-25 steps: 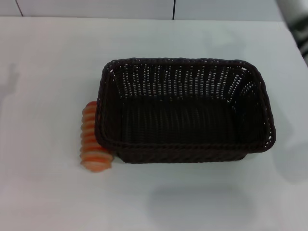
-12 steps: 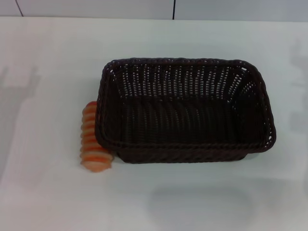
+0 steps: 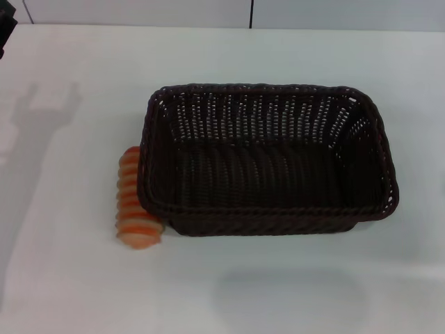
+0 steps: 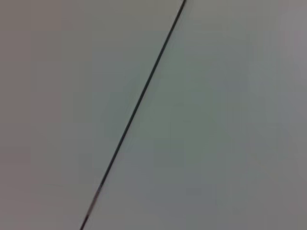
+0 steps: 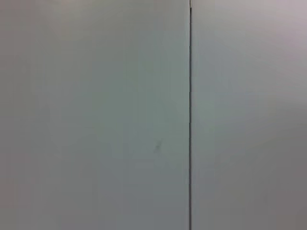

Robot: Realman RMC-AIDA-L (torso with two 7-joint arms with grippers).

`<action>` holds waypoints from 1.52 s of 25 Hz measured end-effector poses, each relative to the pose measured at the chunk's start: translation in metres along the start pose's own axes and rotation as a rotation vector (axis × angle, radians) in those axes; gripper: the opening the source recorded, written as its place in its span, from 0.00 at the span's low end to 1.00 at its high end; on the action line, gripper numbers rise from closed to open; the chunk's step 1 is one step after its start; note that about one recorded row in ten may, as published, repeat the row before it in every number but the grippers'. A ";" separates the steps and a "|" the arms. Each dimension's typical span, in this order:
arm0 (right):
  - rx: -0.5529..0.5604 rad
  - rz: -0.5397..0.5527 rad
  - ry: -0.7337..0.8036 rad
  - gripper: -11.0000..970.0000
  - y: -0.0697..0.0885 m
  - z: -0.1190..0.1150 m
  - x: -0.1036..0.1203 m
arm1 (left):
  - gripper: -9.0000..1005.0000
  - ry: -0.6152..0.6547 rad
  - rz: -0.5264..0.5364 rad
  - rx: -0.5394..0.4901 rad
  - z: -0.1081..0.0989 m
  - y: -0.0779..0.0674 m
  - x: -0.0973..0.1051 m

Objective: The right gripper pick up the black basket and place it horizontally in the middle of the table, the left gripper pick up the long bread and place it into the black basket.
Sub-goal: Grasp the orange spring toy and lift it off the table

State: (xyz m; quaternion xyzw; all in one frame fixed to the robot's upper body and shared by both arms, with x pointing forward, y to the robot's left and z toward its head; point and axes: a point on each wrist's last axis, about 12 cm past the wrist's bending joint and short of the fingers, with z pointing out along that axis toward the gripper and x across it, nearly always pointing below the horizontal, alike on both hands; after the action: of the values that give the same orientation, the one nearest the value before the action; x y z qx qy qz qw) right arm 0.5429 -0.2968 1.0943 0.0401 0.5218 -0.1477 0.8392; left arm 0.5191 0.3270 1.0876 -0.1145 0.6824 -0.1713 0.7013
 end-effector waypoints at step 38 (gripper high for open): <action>-0.030 -0.047 0.031 0.51 -0.003 0.018 0.010 | 0.86 1.020 0.201 -0.078 -0.022 -0.080 -0.079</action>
State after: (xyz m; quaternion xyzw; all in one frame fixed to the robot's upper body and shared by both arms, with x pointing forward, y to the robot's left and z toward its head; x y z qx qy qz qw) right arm 0.5618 -0.3054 1.0934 0.0172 0.5377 -0.1590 0.8278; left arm 0.4899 0.2864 1.1908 0.0236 0.9509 -0.1113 0.2877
